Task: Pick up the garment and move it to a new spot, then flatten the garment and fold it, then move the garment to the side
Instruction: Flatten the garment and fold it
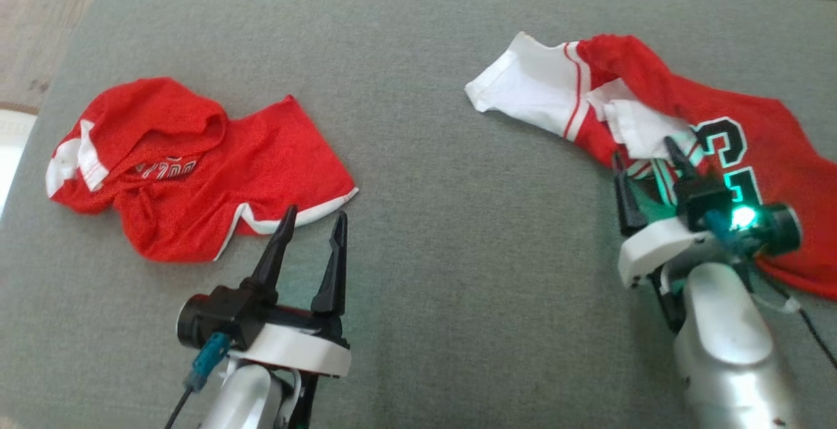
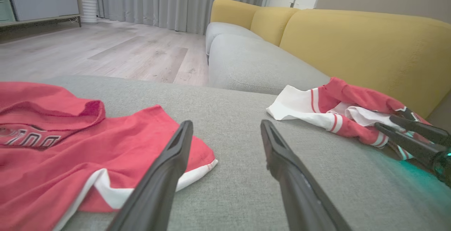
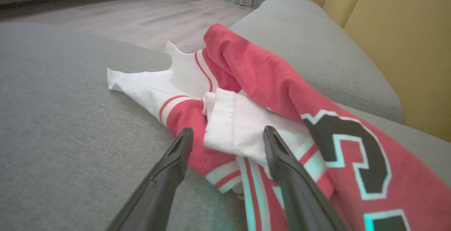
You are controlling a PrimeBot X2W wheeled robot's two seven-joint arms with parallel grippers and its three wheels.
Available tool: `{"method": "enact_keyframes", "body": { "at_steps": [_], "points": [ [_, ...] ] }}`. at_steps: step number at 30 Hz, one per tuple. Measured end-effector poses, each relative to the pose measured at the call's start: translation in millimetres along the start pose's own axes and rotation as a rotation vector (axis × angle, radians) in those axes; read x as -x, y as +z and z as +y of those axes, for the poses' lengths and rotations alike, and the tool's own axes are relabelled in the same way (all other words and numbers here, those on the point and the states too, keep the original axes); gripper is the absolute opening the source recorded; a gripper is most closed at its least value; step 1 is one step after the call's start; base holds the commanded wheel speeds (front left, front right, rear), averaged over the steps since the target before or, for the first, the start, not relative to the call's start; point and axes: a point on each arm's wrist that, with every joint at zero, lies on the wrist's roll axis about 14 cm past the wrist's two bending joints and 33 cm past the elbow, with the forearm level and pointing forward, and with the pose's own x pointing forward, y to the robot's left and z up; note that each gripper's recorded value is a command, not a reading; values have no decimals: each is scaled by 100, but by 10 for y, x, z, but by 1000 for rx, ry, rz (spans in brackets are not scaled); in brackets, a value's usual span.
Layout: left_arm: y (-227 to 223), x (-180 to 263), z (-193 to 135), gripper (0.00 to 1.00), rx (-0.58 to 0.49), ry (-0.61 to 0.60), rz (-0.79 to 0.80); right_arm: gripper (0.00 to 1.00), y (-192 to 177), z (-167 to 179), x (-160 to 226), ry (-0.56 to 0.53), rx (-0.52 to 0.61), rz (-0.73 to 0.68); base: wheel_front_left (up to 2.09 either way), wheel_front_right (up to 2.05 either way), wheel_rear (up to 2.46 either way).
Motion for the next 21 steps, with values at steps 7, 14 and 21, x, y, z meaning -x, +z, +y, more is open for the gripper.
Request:
{"method": "enact_keyframes", "body": {
  "at_steps": [7,14,21],
  "points": [
    [5,-36,63,100,0,19,0,100,38,-111,-137,-33,-26,-7,0,0,0],
    [-28,-59,30,100,1,10,9,0,-120,-144,-95,-47,-64,41,0,0,0],
    [-42,-90,-37,100,1,-12,13,0,52,-138,-88,-45,-124,-11,0,0,0]
  ]
}}
